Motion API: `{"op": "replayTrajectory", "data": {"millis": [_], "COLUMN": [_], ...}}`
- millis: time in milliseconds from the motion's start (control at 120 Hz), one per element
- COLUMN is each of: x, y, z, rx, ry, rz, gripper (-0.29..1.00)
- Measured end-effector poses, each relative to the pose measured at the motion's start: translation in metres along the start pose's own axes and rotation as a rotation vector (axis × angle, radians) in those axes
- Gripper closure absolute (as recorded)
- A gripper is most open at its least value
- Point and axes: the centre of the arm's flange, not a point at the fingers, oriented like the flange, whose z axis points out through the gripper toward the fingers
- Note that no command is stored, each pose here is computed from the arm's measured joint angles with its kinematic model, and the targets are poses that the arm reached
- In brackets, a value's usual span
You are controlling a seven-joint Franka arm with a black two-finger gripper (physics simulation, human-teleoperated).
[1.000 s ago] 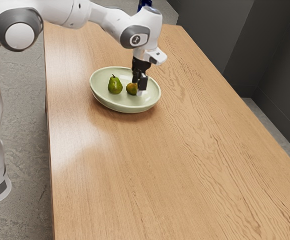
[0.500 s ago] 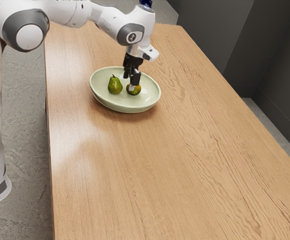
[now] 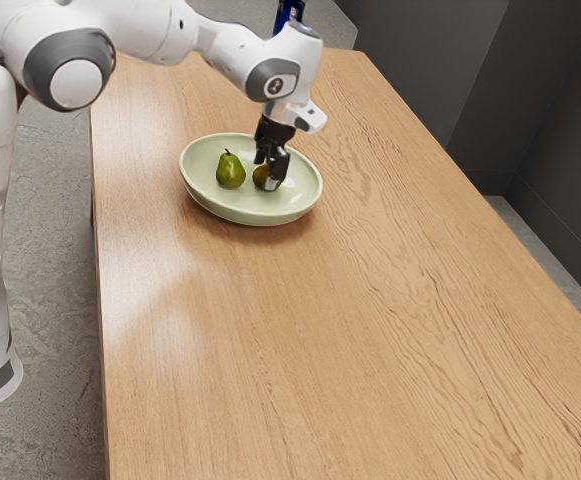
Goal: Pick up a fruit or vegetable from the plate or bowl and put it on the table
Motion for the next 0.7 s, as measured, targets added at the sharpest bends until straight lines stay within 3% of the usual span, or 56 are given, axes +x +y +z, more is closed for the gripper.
{"op": "replayTrajectory", "data": {"millis": [217, 508, 700], "x": [0.009, 0.011, 0.013], "y": [0.001, 0.003, 0.003], "z": [0.006, 0.004, -0.002], "rx": [0.005, 0.000, 0.011], "ry": [-0.005, 0.002, 0.011], "rz": [0.003, 0.004, 0.005], "gripper": [0.01, 0.31, 0.36]}}
